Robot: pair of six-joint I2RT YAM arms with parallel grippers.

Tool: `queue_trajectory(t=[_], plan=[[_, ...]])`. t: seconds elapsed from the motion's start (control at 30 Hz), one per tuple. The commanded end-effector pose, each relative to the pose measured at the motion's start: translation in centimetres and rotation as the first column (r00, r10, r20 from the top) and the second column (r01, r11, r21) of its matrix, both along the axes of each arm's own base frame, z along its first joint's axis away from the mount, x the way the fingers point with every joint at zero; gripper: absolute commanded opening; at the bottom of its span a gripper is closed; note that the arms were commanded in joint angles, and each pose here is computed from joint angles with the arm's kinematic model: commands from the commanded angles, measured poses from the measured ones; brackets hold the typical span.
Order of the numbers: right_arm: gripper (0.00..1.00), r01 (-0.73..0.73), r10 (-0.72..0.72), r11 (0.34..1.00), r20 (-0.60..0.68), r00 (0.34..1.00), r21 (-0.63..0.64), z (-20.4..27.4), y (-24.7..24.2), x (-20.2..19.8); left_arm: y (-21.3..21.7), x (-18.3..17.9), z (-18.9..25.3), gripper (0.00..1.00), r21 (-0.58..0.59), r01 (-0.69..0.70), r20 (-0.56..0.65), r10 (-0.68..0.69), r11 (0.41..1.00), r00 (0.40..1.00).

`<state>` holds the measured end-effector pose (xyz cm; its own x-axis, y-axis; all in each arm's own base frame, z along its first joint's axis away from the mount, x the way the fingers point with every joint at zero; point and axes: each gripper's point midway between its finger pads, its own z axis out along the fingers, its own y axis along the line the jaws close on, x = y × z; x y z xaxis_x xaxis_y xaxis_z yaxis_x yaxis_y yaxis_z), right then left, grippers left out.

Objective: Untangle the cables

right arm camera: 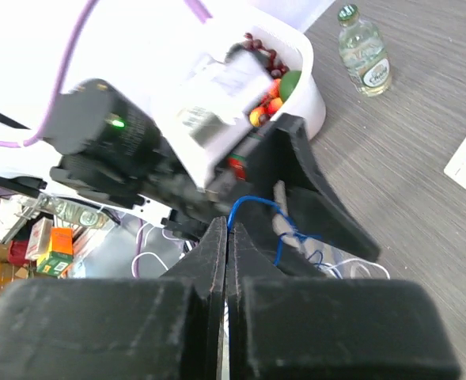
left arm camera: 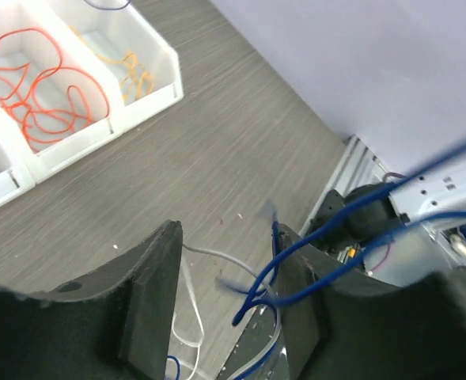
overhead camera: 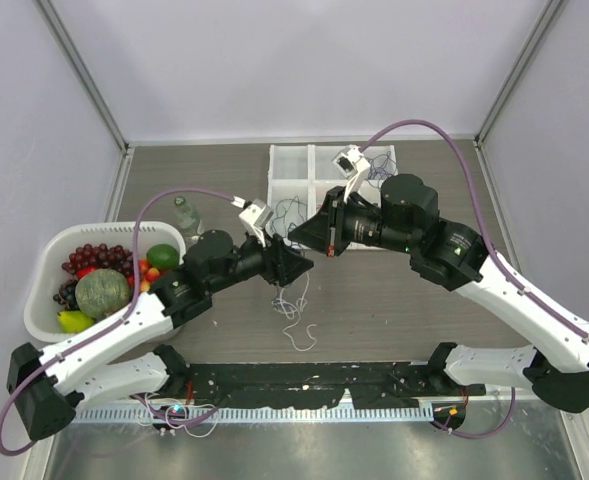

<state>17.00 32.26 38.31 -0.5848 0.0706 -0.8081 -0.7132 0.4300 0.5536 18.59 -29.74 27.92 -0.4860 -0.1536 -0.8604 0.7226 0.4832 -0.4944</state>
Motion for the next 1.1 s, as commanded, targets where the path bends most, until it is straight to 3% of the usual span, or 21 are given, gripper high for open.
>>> queue_trajectory(t=[0.0, 0.1, 0.2, 0.4, 0.57, 0.7, 0.87, 0.97, 1.07], plan=[[0.01, -0.033, 0.023, 0.989, 0.070, 0.997, 0.144, 6.0, 0.3, -0.6, -0.4, 3.4, 1.7, 0.48, -0.049, -0.124, 0.078, 0.127, 0.991, 0.989], [0.01, -0.029, -0.002, 0.970, 0.129, 0.992, 0.242, 11.2, -0.3, -0.9, 0.2, 5.0, -3.1, 0.38, 0.060, -0.211, 0.023, 0.210, 0.976, 0.977], [0.01, -0.003, -0.067, 0.943, 0.198, 0.978, 0.334, 16.8, -1.3, -0.6, 1.0, 4.6, -7.3, 0.29, 0.116, -0.212, -0.056, 0.219, 0.970, 0.974], [0.01, 0.021, -0.259, 0.821, 0.340, 0.904, 0.570, 29.0, -6.6, -1.9, 4.1, 3.1, -12.8, 0.18, 0.206, -0.270, -0.152, 0.303, 0.941, 0.941], [0.01, 0.033, -0.348, 0.771, 0.377, 0.859, 0.636, 32.6, -8.9, -2.4, 6.4, 2.1, -15.3, 0.16, 0.277, -0.310, -0.188, 0.368, 0.909, 0.911], [0.01, -0.003, -0.423, 0.689, 0.406, 0.810, 0.724, 36.5, -11.9, -4.0, 8.6, 1.4, -17.8, 0.15, 0.361, -0.344, -0.216, 0.437, 0.867, 0.873], [0.01, -0.011, -0.533, 0.590, 0.400, 0.746, 0.807, 40.4, -16.1, -5.6, 9.7, 0.9, -18.6, 0.16, 0.380, -0.365, -0.228, 0.468, 0.850, 0.854], [0.01, 0.041, -0.568, 0.603, 0.393, 0.723, 0.797, 39.8, -16.2, -4.6, 9.8, 0.7, -18.2, 0.22, 0.372, -0.363, -0.226, 0.463, 0.854, 0.857], [0.00, 0.131, -0.565, 0.665, 0.381, 0.732, 0.735, 36.7, -14.5, -2.3, 8.7, 0.3, -15.8, 0.31, 0.293, -0.321, -0.215, 0.389, 0.901, 0.896]])
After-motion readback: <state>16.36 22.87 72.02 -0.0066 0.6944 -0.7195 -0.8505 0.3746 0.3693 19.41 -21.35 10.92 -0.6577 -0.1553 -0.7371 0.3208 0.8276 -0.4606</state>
